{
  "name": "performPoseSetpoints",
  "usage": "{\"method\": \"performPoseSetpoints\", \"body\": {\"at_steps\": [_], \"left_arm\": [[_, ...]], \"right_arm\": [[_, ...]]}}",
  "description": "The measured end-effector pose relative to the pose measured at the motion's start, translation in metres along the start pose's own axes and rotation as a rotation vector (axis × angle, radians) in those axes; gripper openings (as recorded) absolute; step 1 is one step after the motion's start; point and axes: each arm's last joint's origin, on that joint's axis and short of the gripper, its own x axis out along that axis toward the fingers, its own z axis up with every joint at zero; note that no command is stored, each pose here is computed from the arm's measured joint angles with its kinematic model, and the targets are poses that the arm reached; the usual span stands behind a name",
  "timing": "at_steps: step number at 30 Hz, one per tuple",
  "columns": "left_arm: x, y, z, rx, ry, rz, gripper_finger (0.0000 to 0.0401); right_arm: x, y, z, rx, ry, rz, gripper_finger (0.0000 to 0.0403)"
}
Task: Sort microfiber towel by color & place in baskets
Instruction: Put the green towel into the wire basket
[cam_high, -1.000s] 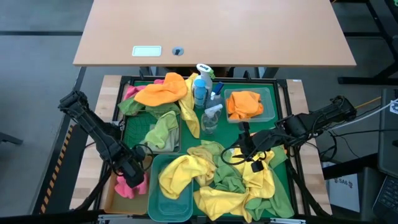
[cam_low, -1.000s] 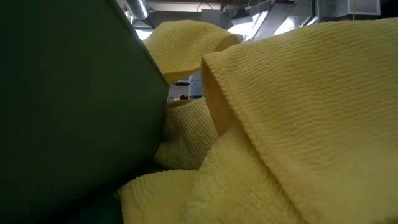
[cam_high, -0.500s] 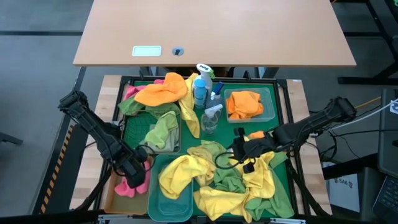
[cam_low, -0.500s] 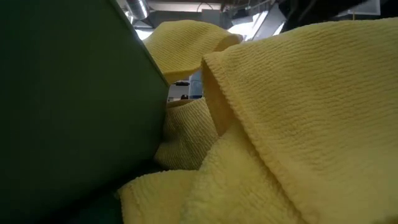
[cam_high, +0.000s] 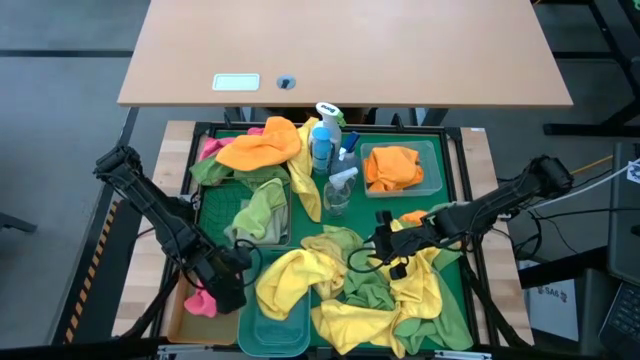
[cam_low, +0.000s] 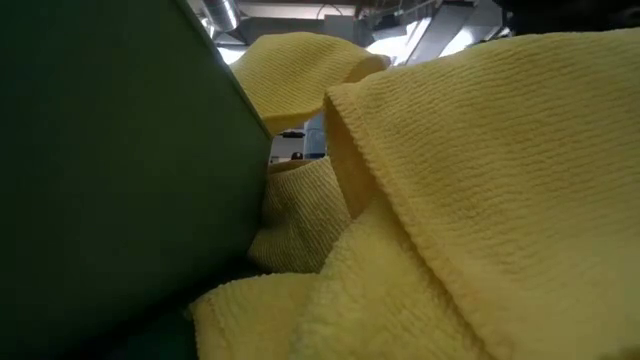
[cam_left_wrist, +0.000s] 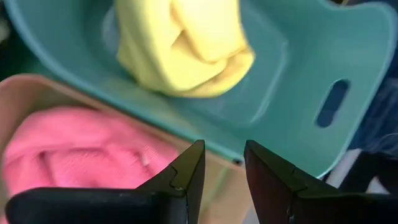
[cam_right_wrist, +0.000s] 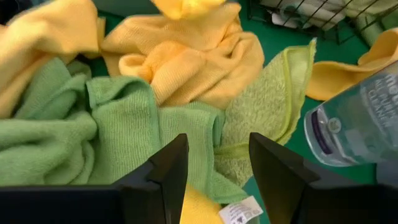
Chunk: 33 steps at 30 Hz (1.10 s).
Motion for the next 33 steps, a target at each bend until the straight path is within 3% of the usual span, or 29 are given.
{"method": "performPoseSetpoints", "body": {"at_steps": [6,14,23,33], "left_arm": [[0.000,-0.006,0.003,0.001,-0.080,-0.046,0.0108],[-0.002,-0.007,0.018,0.078,-0.332,-0.013,0.0108],[-0.005,-0.009,0.045,0.217,-0.476,-0.020,0.0108],[-0.011,-0.010,0.074,0.381,-0.596,-0.026,0.0108]], "right_arm": [[0.006,0.001,-0.014,0.047,0.016,0.000,0.0170],[0.014,0.002,-0.032,0.085,-0.006,0.001,0.0170],[0.023,0.004,-0.035,0.090,-0.020,0.002,0.0170],[0.050,0.011,-0.047,0.072,0.064,0.021,0.0166]]}}
